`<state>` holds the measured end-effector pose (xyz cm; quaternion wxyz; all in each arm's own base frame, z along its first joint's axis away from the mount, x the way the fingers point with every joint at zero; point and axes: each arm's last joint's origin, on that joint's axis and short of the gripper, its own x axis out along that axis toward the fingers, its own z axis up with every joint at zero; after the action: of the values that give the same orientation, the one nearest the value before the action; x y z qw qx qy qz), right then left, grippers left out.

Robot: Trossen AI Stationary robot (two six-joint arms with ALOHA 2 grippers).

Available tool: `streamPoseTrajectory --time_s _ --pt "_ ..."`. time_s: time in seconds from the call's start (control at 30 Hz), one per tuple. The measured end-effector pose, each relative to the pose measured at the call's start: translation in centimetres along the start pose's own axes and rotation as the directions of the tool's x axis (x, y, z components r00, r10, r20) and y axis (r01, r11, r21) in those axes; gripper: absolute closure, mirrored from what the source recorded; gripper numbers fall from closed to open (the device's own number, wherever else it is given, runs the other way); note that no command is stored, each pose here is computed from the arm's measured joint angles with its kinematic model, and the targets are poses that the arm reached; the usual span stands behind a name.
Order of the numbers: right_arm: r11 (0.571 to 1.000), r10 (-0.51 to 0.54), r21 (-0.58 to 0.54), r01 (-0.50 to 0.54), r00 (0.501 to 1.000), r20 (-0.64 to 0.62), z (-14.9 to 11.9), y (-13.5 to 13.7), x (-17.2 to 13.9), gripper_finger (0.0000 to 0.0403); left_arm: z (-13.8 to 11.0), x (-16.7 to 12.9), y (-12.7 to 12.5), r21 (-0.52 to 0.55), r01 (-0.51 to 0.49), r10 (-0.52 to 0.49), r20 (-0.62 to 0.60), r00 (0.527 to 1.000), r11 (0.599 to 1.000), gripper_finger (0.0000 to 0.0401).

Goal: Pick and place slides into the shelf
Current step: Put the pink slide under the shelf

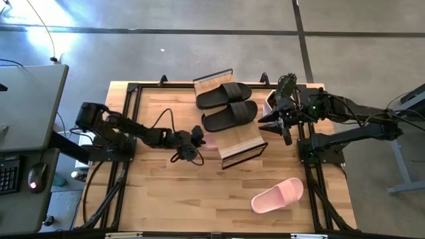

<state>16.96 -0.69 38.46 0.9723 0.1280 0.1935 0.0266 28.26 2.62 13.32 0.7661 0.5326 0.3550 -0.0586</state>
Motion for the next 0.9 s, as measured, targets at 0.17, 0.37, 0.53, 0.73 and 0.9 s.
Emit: streamPoseTrajectory --time_s 0.17,0.37,0.53,0.73,0.9 --pt "1.000 0.000 -0.013 0.000 1.000 0.000 0.0 0.0 0.0 0.0272 -0.5 1.2 0.2 -0.003 -0.035 0.035 0.041 0.999 0.999 0.0373" --pt "1.000 -0.001 -0.015 0.001 1.000 0.000 0.0 0.0 0.0 0.0272 -1.8 2.6 0.1 -0.016 -0.042 0.042 0.042 0.998 0.999 0.0373" --pt "1.000 -0.001 -0.016 0.001 1.000 0.000 0.0 0.0 0.0 0.0272 -2.4 3.5 0.1 -0.031 -0.076 0.077 0.036 0.996 0.997 0.0373" --pt "1.000 -0.001 -0.015 0.001 1.000 0.000 0.0 0.0 0.0 0.0272 -2.5 3.9 -0.1 -0.027 -0.071 0.071 0.012 0.997 0.997 0.0373" --pt "1.000 0.000 -0.015 0.000 1.000 -0.001 0.0 0.0 0.0 0.0272 -2.6 3.9 -0.1 -0.056 -0.068 0.068 0.002 0.998 0.996 0.0347"
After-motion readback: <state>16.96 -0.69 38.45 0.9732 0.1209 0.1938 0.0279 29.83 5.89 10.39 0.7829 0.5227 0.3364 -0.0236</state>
